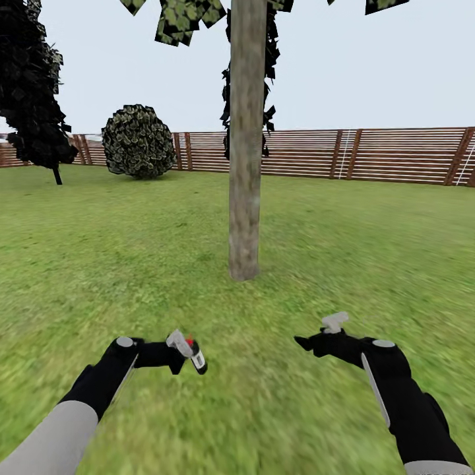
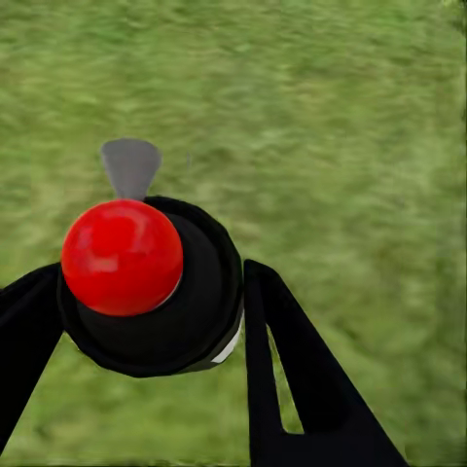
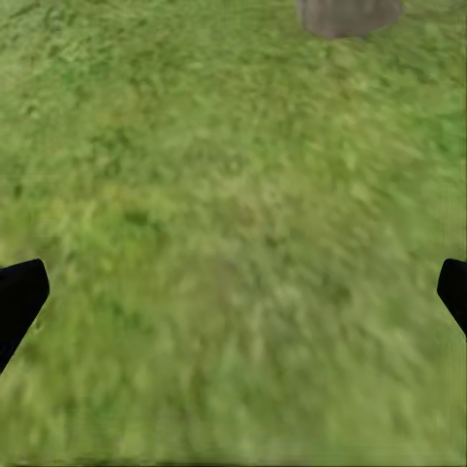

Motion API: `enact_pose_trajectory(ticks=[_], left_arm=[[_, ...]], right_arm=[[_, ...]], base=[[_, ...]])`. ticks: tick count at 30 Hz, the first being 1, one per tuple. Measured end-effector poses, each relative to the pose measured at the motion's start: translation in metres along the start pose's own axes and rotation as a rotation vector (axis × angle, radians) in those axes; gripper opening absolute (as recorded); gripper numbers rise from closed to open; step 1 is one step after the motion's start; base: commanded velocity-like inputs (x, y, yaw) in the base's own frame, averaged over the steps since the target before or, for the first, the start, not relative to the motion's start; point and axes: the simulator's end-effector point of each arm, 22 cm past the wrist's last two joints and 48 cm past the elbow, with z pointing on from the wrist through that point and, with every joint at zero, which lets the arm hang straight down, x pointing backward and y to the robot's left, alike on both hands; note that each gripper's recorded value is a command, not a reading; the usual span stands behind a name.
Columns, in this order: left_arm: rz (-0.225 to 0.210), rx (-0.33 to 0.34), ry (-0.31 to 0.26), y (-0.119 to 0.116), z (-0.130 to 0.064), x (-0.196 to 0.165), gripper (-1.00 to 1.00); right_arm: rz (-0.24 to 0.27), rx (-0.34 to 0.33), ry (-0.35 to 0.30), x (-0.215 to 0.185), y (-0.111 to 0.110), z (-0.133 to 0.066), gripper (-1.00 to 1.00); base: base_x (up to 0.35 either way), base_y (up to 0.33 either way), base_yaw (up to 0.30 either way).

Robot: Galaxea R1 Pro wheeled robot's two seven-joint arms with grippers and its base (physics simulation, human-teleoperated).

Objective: In the garden, pick up the pesticide atomizer on the floor and spray pesticide onto both trees until each tree trunk is fully covered.

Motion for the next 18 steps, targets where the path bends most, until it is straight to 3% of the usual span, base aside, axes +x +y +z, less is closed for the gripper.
enact_pose_trajectory(ticks=[1, 3, 5, 8, 12, 17, 18], left_arm=[[0.009, 0.067, 0.002, -0.011, -0.006, 0.001, -1.0], [0.056, 0.216, -0.002, -0.037, -0.024, -0.003, -1.0], [0.081, 0.265, -0.004, -0.046, -0.031, -0.005, -1.0], [0.111, 0.329, 0.014, -0.058, -0.037, -0.001, -1.0], [0.162, 0.41, 0.067, -0.075, -0.042, 0.013, -1.0], [0.19, 0.445, 0.135, -0.08, -0.046, 0.028, -1.0], [0.196, 0.448, 0.151, -0.081, -0.046, 0.032, -1.0]], right_arm=[[-0.009, -0.042, -0.004, -0.005, 0.009, 0.0, 1.0], [-0.038, -0.206, -0.017, -0.02, 0.045, -0.004, 1.0], [-0.059, -0.286, -0.005, -0.019, 0.062, -0.008, 1.0], [-0.137, -0.328, 0.059, -0.005, 0.076, -0.008, 1.0], [-0.23, -0.453, 0.128, 0.013, 0.122, -0.007, 1.0], [-0.258, -0.495, 0.146, 0.019, 0.138, -0.008, 1.0], [-0.259, -0.498, 0.146, 0.019, 0.14, -0.008, -1.0]], base=[[0.0, 0.0, 0.0], [0.0, 0.0, 0.0], [0.0, 0.0, 0.0], [0.0, 0.0, 0.0], [0.0, 0.0, 0.0], [0.0, 0.0, 0.0], [0.0, 0.0, 0.0]])
